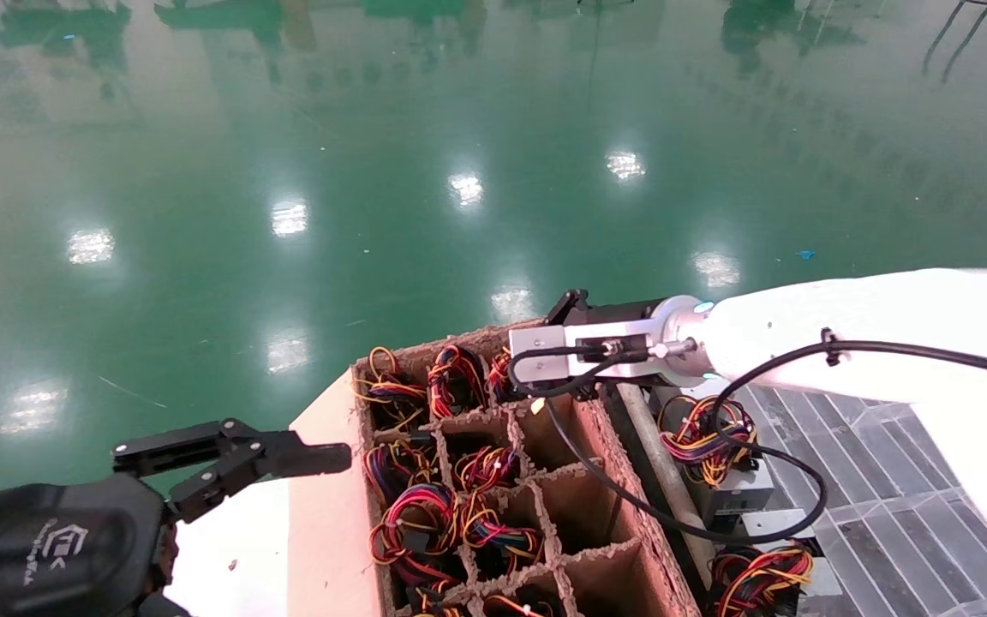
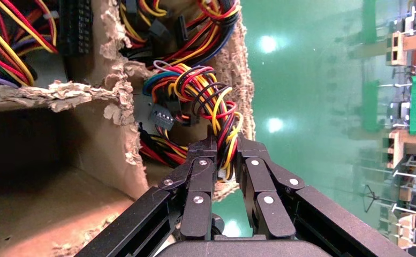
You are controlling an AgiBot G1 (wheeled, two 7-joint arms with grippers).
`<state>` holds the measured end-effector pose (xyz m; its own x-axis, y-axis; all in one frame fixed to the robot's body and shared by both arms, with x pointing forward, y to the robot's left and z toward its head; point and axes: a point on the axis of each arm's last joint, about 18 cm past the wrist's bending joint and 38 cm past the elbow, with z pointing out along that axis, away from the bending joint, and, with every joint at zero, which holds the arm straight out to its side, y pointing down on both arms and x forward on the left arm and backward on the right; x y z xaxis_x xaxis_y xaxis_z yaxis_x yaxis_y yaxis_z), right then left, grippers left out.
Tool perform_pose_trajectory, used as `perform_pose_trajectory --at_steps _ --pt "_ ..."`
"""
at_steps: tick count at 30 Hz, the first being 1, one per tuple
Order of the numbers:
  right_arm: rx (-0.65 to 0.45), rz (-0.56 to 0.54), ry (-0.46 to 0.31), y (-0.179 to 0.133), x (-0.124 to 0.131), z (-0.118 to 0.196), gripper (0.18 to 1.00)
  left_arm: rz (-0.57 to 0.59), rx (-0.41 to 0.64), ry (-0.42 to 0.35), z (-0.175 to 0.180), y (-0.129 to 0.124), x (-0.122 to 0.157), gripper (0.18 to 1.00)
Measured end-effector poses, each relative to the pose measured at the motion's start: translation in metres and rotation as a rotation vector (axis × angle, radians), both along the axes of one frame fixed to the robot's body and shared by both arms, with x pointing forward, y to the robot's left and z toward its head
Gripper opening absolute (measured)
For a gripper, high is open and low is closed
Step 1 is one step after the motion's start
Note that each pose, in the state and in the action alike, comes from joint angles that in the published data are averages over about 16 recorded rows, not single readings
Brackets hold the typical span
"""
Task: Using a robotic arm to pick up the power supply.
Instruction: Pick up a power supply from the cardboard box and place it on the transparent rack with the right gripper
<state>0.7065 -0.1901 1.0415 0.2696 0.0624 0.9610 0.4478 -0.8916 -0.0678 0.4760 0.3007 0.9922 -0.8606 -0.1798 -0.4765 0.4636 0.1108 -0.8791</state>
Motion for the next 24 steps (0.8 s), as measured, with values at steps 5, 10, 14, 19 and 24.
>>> perform_pose_trajectory --at_steps 5,10,14,19,24 --pt "0.055 0.015 -0.008 -0.004 -0.017 0.019 0.236 0.0 0.0 0.0 0.0 0.0 0.0 0.837" --pt "0.119 0.034 -0.037 -0.01 -0.039 0.045 0.231 0.0 0.0 0.0 0.0 0.0 0.0 0.913" --pt "0.168 0.052 -0.075 -0.015 -0.059 0.068 0.23 0.0 0.0 0.0 0.0 0.0 0.0 0.95" --pt "0.224 0.079 -0.133 -0.024 -0.085 0.099 0.23 0.0 0.0 0.0 0.0 0.0 0.0 0.982" --pt "0.271 0.106 -0.188 -0.039 -0.112 0.13 0.23 0.0 0.0 0.0 0.0 0.0 0.0 0.996"
